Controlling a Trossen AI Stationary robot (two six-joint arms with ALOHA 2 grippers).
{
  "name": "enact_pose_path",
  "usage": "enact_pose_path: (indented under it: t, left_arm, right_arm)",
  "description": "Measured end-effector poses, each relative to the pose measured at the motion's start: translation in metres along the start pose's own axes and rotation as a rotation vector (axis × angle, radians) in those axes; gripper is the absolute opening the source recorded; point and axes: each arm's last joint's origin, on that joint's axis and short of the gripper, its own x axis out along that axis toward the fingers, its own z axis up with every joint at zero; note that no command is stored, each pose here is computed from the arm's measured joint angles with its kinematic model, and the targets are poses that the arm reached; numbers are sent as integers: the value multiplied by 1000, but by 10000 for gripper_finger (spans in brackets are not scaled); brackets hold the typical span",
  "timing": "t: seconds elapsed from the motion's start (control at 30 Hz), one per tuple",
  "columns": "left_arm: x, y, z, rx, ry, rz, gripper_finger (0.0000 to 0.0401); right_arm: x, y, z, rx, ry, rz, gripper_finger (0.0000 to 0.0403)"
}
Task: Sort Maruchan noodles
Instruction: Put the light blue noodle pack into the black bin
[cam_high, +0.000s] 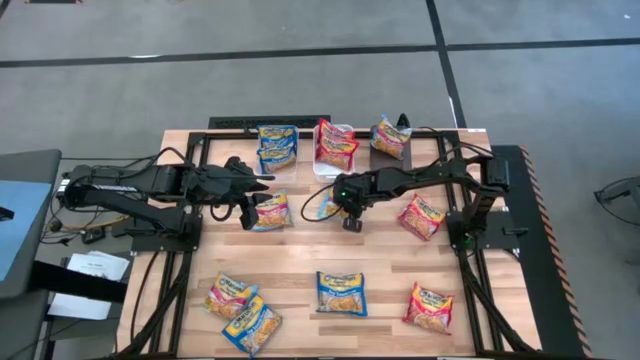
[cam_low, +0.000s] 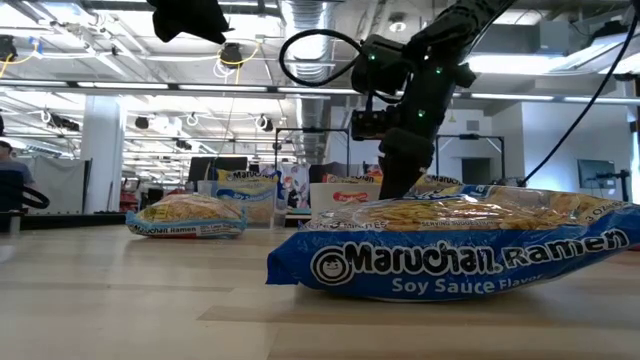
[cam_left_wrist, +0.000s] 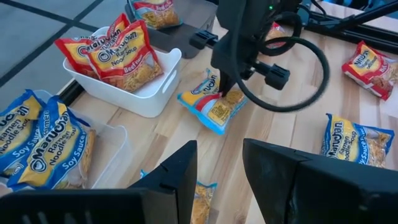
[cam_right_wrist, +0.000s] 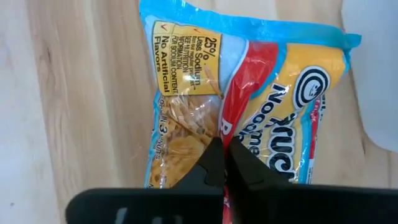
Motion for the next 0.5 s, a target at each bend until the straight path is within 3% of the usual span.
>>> enact_pose_path:
  t: [0.27, 0.5]
  left_arm:
    - [0, 0, 0, 1, 1, 1, 116]
    - [0, 0, -1, 4, 8, 3, 116]
  right_arm:
    - [-36, 18, 8, -37, -27, 27, 4]
    - [-69, 35, 2, -72, -82, -65, 3]
